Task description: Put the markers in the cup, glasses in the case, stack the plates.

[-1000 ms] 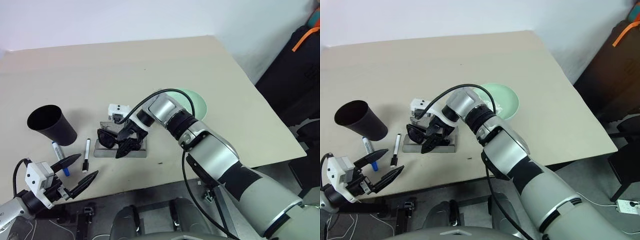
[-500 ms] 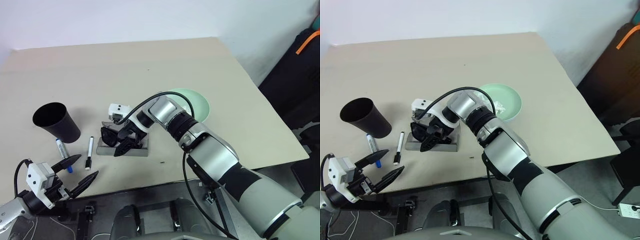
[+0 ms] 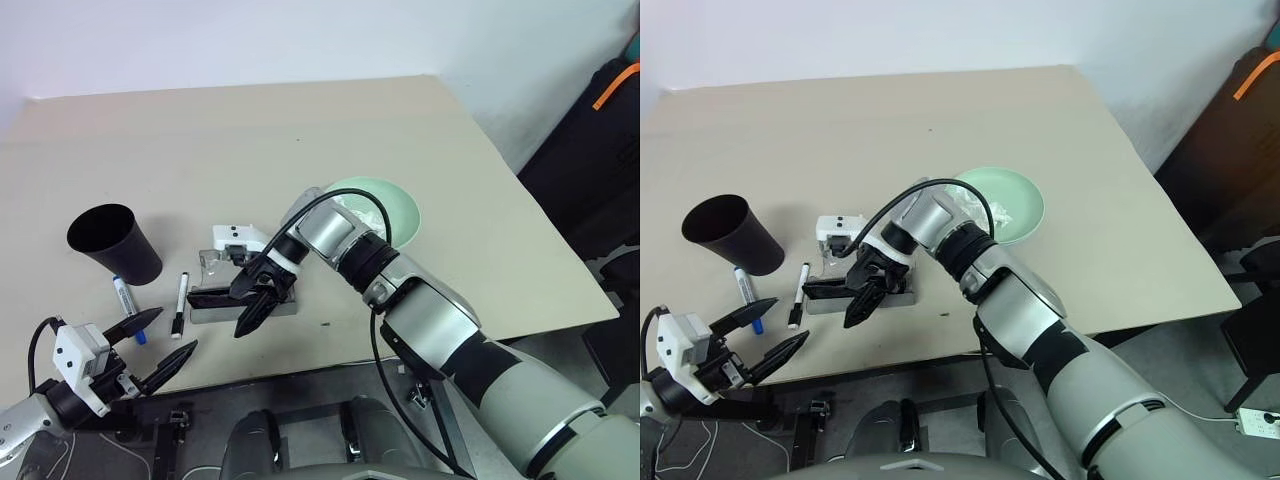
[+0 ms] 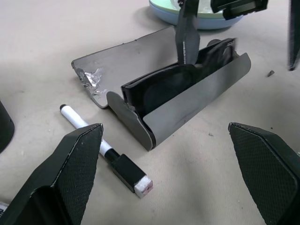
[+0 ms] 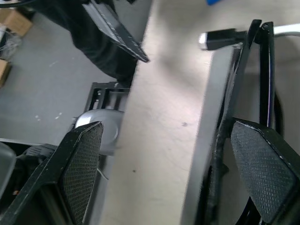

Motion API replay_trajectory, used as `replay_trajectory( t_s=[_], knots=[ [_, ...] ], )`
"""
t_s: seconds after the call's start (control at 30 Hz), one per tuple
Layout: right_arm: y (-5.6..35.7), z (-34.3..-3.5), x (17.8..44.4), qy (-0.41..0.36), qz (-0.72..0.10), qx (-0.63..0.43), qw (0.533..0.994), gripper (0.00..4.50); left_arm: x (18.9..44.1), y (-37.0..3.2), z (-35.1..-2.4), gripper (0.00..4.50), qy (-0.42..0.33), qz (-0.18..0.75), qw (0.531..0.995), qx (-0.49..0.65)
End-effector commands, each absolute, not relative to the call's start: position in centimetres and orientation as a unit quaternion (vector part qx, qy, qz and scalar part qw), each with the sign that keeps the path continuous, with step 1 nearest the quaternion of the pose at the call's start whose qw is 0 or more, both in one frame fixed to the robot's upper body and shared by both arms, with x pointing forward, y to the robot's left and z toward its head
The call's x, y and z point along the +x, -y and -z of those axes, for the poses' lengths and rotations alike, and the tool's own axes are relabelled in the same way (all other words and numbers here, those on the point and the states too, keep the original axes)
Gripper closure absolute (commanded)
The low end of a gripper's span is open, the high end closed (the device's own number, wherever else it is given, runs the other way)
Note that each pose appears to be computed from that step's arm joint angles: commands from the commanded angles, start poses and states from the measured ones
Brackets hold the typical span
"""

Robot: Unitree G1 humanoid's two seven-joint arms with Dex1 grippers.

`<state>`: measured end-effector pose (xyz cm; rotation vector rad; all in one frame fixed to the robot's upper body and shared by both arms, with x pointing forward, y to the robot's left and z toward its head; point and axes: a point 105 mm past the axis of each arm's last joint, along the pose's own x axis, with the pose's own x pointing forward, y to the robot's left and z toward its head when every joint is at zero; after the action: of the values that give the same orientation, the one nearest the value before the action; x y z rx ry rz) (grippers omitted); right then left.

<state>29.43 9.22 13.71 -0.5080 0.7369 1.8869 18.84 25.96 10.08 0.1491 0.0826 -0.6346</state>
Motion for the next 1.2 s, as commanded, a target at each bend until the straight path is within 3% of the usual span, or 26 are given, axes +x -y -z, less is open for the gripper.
replay_trajectory(
  t_s=[0.03,0.37,0.53,0.7,1.03,1.2],
  knots=[
    [-10.0,-15.3,30.4,-0.272,-0.771,-0.213,0.534,0.11,18.9,-25.8,-10.5,0.0,-0.035,0.319,0.944,0.083],
    [-10.1,-16.3,31.2,-0.216,-0.777,-0.214,0.551,0.11,18.8,-25.8,-10.4,0.0,-0.036,0.32,0.943,0.083],
    [-10.5,-19.7,32.4,-0.162,-0.768,-0.133,0.605,0.11,18.8,-25.9,-10.6,0.0,-0.034,0.319,0.944,0.084],
    [-10.6,-21.7,35.6,-0.062,-0.695,-0.108,0.708,0.11,18.8,-26.1,-10.8,0.0,-0.032,0.315,0.945,0.084],
    [-9.1,-21.0,39.2,-0.072,-0.599,-0.08,0.794,0.04,19.2,-25.6,-10.9,0.0,-0.031,0.32,0.943,0.083],
    [-7.9,-19.4,40.5,-0.137,-0.546,-0.053,0.825,0.21,19.5,-25.5,-11.3,0.0,-0.029,0.321,0.943,0.085]
  ],
)
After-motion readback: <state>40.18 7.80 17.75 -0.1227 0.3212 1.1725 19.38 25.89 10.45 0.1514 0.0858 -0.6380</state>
